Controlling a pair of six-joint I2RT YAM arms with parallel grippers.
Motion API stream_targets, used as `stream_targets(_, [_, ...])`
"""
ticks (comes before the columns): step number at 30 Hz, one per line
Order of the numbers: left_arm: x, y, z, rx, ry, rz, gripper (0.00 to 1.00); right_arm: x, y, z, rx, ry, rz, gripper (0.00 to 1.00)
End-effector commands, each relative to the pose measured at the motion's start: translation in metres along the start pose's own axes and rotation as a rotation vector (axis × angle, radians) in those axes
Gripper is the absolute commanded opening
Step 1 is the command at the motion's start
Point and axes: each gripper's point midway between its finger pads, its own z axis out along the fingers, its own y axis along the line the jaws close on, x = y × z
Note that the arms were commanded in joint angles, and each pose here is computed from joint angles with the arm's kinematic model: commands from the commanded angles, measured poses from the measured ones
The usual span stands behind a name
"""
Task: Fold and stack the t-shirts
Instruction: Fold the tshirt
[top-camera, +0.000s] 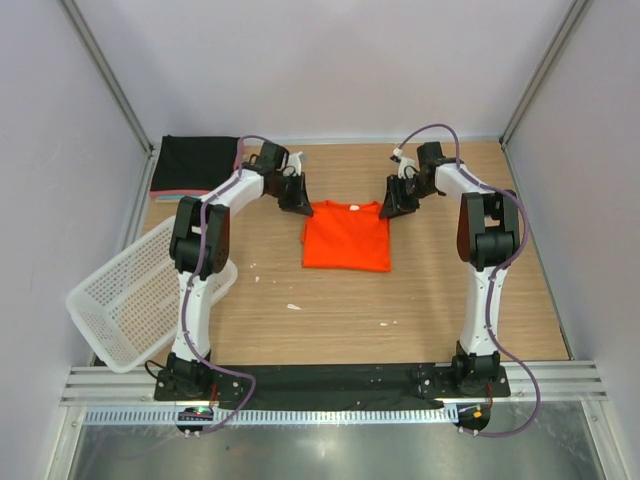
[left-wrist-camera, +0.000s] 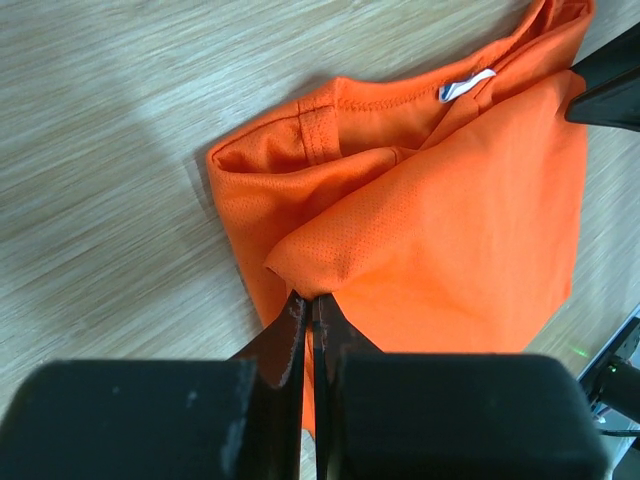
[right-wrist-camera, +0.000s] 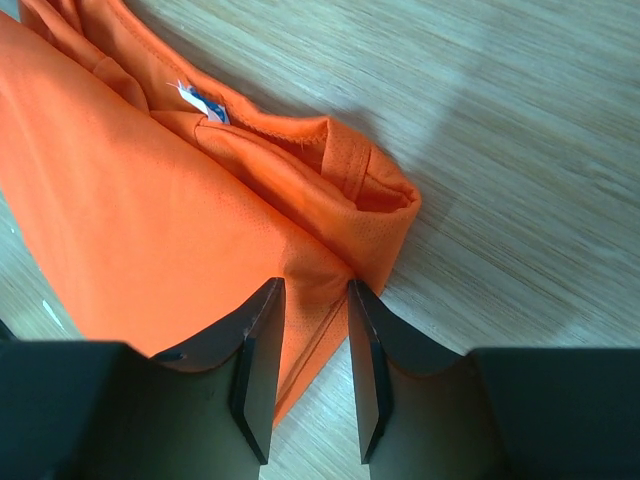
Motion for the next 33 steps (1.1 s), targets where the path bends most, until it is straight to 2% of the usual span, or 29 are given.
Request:
stream_targets(1, [-0.017,-0.012,-0.004,0.04,-0.04,0.026,0.0,-0.018,0.005,-0.008,0.001,-0.037,-0.06,0.38])
stream_targets(25, [-0.01,0.0,0.008,0.013,-0.014,-0.007,0.0,-0.019,-0.005,-0.004,0.026,-0.025,-0.075,0.4])
stream_targets(28, [-0.011,-0.001,0.009,0.023,-0.011,-0.016,0.0,-0.019,-0.001,-0.003,0.007,-0.026,-0.078,0.37])
stream_targets(31, [-0.013,-0.005,0.008,0.031,-0.018,-0.022,0.0,-0.02,0.002,-0.005,-0.002,-0.031,-0.082,0.29])
stream_targets(32, [-0.014,-0.007,0.005,0.031,-0.024,-0.03,0.0,-0.021,0.002,-0.006,0.0,-0.036,-0.08,0.17])
stream_targets(33, [-0.015,-0.009,0.004,0.031,-0.027,-0.031,0.0,-0.021,0.002,-0.007,0.005,-0.038,-0.082,0.1])
